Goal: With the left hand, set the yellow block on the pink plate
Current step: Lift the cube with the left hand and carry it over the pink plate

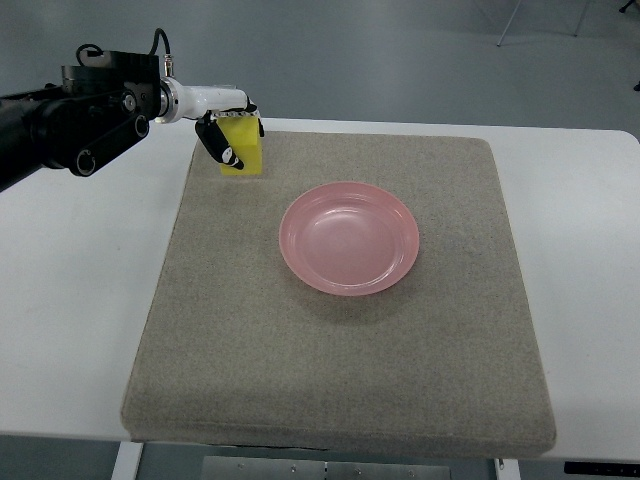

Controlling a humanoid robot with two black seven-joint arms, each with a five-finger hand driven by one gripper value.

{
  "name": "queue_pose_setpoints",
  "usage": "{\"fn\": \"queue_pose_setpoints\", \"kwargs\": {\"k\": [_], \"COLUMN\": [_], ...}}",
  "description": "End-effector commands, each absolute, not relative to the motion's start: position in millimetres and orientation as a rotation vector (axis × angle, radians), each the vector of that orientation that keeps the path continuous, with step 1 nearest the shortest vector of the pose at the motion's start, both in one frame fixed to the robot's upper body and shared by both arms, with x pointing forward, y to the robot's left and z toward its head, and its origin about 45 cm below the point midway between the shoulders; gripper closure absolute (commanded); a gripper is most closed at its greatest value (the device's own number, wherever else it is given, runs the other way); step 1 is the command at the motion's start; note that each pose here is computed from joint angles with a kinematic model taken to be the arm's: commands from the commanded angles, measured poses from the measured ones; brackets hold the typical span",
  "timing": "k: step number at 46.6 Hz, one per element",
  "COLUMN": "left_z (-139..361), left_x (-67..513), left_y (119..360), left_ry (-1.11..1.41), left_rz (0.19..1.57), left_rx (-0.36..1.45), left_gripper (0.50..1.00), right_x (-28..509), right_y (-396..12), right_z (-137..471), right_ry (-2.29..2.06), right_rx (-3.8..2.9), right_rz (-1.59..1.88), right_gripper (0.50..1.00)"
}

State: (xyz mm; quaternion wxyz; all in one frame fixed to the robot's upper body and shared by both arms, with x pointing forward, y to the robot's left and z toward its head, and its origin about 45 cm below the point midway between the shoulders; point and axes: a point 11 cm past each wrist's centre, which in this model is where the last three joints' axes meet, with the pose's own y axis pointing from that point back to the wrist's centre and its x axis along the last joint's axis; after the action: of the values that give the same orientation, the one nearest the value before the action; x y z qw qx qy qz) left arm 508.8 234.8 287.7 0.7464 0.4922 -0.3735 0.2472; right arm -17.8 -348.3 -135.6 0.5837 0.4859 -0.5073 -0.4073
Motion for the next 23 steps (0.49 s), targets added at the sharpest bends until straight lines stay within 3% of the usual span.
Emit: {"fn": "queue_pose_setpoints", "kwargs": {"k": [1,10,23], "left_z": [293.4,310.7,313.1], "left_x": [497.6,479.4,439.8], "left_y": [224.5,203.9,155.6], "left_ry": [-0.822,-0.836,-0.878], "left_rz": [0.504,0.458,0.296], "left_rx": [1.019,0.905,0.79], "left_gripper": [1.0,1.0,1.0], "right_x": [-17.8,-17.8,-17.8], "right_y": [-348.3,-348.3,-348.3], "right_z": [-135.6,-135.6,-135.6], "right_ry": [-1.184,-1.184,-1.184], "right_rx": [1.134,1.134,1.134], "right_rz": [-0.951,-0.951,-0.951], "right_gripper": [0.576,0.576,0.576]}}
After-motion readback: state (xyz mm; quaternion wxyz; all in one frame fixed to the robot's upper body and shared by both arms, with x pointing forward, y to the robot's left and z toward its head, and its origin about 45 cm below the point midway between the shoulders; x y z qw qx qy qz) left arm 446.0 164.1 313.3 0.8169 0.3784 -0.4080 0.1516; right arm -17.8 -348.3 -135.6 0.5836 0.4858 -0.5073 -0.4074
